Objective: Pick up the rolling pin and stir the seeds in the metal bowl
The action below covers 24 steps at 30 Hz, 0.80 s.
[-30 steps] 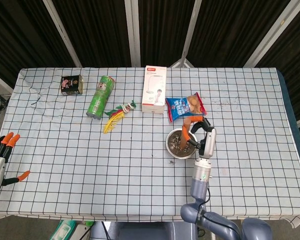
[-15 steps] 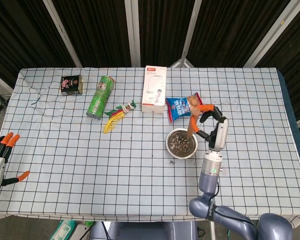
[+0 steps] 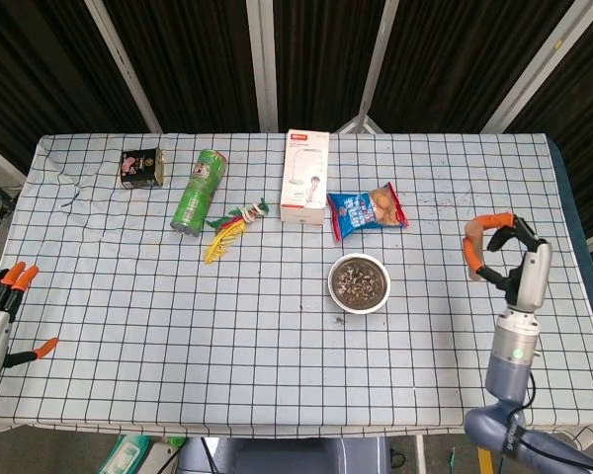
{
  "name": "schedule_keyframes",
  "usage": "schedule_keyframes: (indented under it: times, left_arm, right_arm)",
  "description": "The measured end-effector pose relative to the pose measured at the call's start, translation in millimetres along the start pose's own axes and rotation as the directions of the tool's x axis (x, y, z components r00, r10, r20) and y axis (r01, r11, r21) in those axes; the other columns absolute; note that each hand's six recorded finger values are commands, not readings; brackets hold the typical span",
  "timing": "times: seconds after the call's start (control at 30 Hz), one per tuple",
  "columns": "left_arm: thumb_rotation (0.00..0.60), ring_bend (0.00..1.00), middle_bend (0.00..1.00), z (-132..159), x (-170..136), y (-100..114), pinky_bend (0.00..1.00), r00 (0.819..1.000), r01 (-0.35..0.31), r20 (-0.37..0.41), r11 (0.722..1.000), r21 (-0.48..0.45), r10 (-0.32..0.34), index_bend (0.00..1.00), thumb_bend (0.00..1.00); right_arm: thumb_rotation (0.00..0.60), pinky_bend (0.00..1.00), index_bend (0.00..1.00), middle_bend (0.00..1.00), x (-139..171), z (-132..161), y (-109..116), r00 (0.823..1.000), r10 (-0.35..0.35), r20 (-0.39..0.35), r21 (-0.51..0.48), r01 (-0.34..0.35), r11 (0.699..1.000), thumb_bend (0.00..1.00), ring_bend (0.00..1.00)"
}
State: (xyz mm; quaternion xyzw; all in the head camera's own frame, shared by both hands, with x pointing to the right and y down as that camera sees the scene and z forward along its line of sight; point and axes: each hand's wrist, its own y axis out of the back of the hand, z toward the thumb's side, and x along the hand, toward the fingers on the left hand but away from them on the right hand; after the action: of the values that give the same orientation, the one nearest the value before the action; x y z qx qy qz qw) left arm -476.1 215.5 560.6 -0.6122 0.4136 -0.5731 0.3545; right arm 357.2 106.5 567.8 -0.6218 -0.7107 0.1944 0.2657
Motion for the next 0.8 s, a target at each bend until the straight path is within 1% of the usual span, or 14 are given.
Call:
schedule_keyframes:
  times: [0.1,0.2,0.33,0.37,0.5,0.57,0.7,0.8]
  left_arm:
    - [0.6,0.0,0.0,0.1,-0.3,0.1,0.0,1.0,-0.002,0.0,1.0,0.0,0.002,0.04,0.2]
    - [0.6,0.0,0.0,0.3,-0.7,0.2,0.0,1.0,-0.003,0.001,1.0,0.0,0.003,0.04,0.2]
    - [0.6,0.0,0.0,0.1,-1.6,0.4,0.0,1.0,-0.004,0.003,1.0,-0.003,0.004,0.04,0.2]
    - [0.6,0.0,0.0,0.1,-1.8,0.5,0.0,1.0,-0.004,0.003,1.0,-0.004,0.004,0.04,0.2]
    - [0.6,0.0,0.0,-0.4,-2.9,0.8,0.0,1.0,-0.005,0.008,1.0,-0.011,0.005,0.04,0.2]
    - [0.6,0.0,0.0,-0.5,-3.0,0.8,0.0,1.0,-0.005,0.009,1.0,-0.012,0.005,0.04,0.2]
    - [0.6,0.0,0.0,-0.3,-3.0,0.9,0.0,1.0,-0.005,0.01,1.0,-0.012,0.005,0.04,0.2]
    - [0.6,0.0,0.0,0.2,-2.8,1.0,0.0,1.0,-0.005,0.01,1.0,-0.012,0.005,0.04,0.2]
  right_arm:
    - [0.6,0.69,0.8,0.72,15.6,-14.3,14.6,0.997,0.066,0.029,0.083,-0.068,0.994,0.84,0.69]
    - [0.6,0.69,0.8,0.72,28.3,-23.8,22.9,0.992,0.113,0.057,0.136,-0.12,0.983,0.84,0.69]
    - [0.6,0.69,0.8,0.72,39.7,-32.6,25.9,0.982,0.165,0.089,0.195,-0.179,0.964,0.84,0.69]
    - [0.6,0.69,0.8,0.72,41.6,-34.8,25.7,0.98,0.177,0.095,0.214,-0.194,0.957,0.84,0.69]
    - [0.6,0.69,0.8,0.72,47.9,-50.9,25.0,0.962,0.234,0.141,0.321,-0.268,0.908,0.84,0.69]
    - [0.6,0.69,0.8,0.72,49.1,-55.7,25.7,0.957,0.245,0.158,0.345,-0.286,0.894,0.84,0.69]
    - [0.6,0.69,0.8,0.72,49.8,-57.1,24.9,0.952,0.259,0.165,0.361,-0.302,0.882,0.84,0.69]
    - [0.6,0.69,0.8,0.72,52.1,-58.0,21.7,0.944,0.281,0.172,0.371,-0.327,0.869,0.84,0.69]
